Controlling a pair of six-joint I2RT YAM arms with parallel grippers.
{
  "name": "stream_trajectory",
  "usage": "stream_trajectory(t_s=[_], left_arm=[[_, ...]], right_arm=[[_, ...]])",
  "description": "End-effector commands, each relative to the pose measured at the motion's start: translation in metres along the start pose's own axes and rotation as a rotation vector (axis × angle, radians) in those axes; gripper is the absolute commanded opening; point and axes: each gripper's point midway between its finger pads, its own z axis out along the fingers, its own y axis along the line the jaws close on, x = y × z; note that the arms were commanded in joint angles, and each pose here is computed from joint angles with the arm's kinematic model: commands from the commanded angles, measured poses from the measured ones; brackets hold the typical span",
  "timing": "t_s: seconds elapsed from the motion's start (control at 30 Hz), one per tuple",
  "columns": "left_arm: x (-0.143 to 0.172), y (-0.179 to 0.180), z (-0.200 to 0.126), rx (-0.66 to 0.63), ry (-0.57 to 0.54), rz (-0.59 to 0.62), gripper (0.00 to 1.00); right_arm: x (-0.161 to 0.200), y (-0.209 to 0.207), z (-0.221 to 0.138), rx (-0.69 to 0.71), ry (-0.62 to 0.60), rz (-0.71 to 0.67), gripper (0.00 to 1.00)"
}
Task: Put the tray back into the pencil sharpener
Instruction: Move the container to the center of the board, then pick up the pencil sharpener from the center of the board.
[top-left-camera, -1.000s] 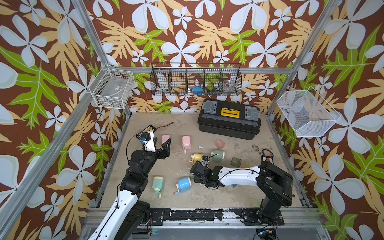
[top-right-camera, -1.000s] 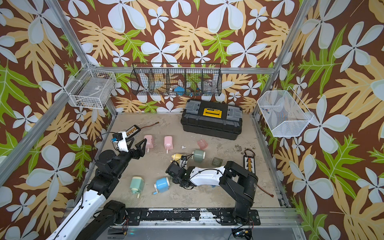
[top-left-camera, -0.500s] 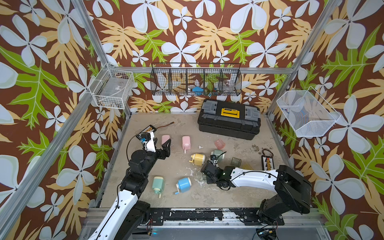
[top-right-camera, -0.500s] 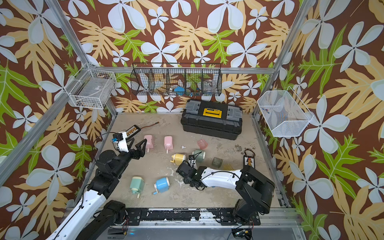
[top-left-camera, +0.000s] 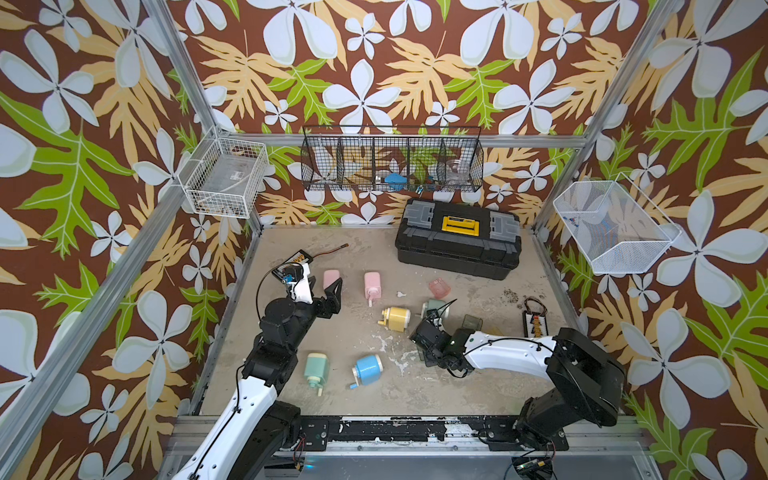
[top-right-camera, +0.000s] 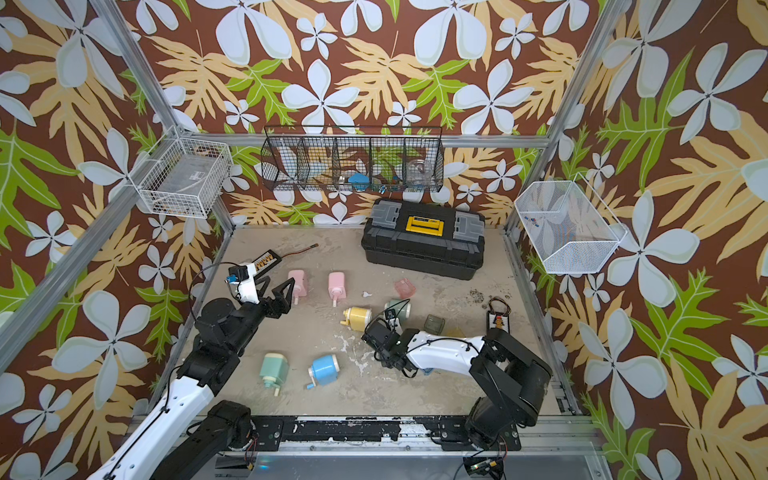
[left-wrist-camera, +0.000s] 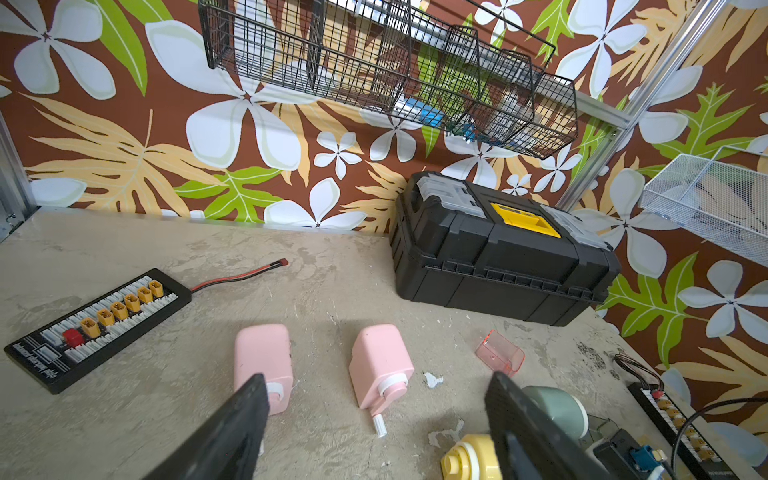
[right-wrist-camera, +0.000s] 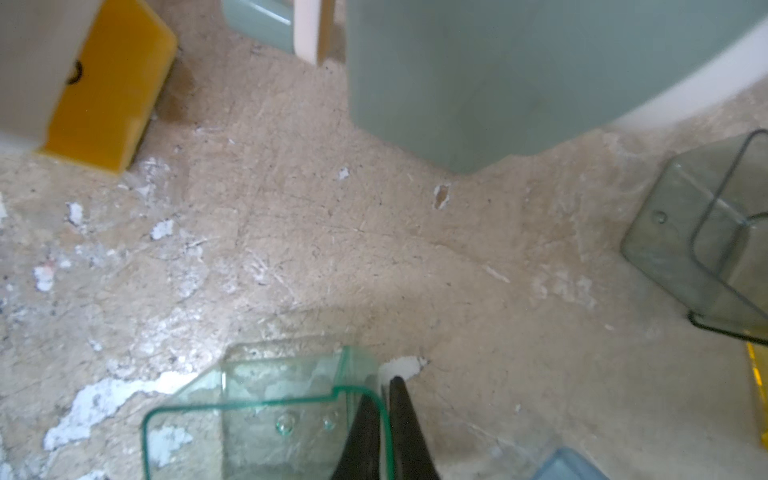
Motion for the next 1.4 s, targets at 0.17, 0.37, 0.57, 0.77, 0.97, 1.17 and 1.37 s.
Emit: stream_trajectory(t_s=[0.17,0.37,0.57,0.77,0.97,1.17,1.37], left_arm=[[0.008,0.016,0.007,-0.094,0.062,-0.008,0.82],[0.015,0.035,0.006,-0.250,0.206,-0.077,0.80],[0.022,0.037,-0.007,-0.318,0.316,-0.183,0.80],[0.043,0.036,-0.022,-0.361,0.431,-0.225,0.79],[0.083,0.017,-0.041,-0.381,0.598,-0.212,0.78],[0.110,0.022,-0.069,-0.439,0.754,-0.214,0.78],[0.137,0.031,-0.099,-0.492,0.916,-0.169,0.79]], right_arm=[[-0.017,0.002,-0.032,-0.068,-0.046,0.010,0.38],[-0.037,-0.006,-0.072,-0.153,-0.181,0.065,0.44],[-0.044,-0.023,-0.101,-0.231,-0.329,0.147,0.44],[-0.042,-0.040,-0.116,-0.268,-0.411,0.219,0.43],[-0.038,-0.043,-0.121,-0.305,-0.431,0.246,0.42],[-0.033,-0.042,-0.122,-0.343,-0.439,0.250,0.41],[-0.029,-0.041,-0.125,-0.387,-0.453,0.260,0.41]])
